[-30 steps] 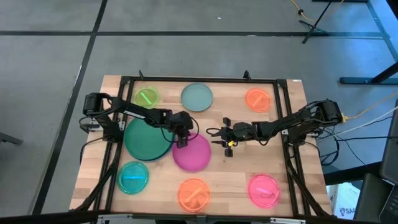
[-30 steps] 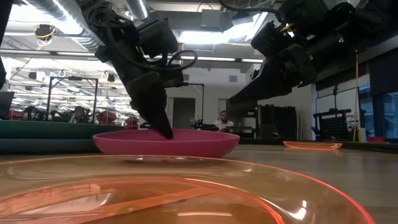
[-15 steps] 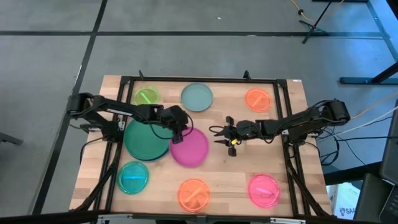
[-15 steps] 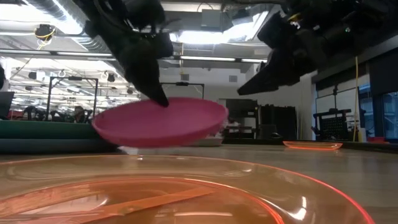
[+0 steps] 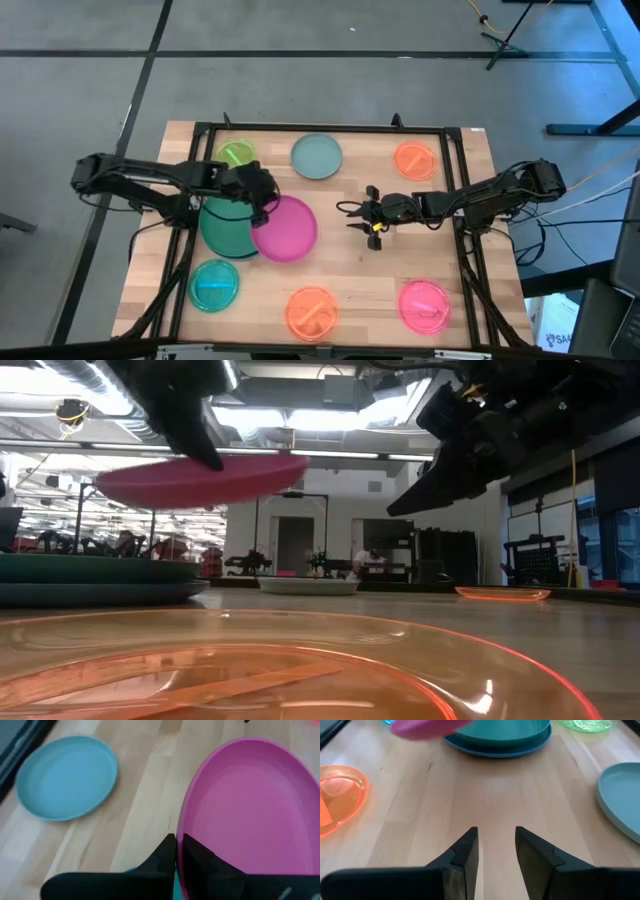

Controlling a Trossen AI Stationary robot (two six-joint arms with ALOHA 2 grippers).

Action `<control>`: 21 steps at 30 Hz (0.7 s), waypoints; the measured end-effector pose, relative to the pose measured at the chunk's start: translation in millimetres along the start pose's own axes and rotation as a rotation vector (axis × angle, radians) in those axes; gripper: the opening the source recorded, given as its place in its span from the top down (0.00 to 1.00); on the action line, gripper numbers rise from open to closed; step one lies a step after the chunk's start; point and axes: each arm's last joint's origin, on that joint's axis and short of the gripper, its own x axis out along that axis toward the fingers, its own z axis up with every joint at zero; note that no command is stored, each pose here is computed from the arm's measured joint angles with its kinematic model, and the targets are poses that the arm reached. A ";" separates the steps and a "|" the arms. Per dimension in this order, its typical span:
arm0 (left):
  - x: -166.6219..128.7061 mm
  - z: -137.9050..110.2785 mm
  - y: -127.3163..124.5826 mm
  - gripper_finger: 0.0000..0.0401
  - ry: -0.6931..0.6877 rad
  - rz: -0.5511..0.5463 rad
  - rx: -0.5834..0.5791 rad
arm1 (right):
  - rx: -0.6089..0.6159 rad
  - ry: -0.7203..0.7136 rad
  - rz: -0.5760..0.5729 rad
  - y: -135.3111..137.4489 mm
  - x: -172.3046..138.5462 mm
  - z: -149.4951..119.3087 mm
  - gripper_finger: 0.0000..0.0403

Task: Stack plastic plates
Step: Stack the pink plate on top the green plate

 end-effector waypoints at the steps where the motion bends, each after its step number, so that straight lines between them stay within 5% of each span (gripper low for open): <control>1: -5.5 -1.5 0.4 0.96 -0.002 0.001 0.001 | 0.000 0.000 -0.004 -0.1 0.0 0.0 0.70; 6: -29.3 -11.4 6.1 0.96 0.002 0.053 -0.039 | 0.020 -0.001 -0.006 -0.2 0.1 0.0 0.70; 11: -43.4 -28.8 17.7 0.96 0.095 0.216 -0.117 | 0.023 -0.001 -0.006 -0.2 0.1 0.1 0.70; 21: -33.3 -67.5 26.4 0.96 0.279 0.396 -0.257 | 0.024 -0.002 -0.009 -0.3 0.1 0.1 0.70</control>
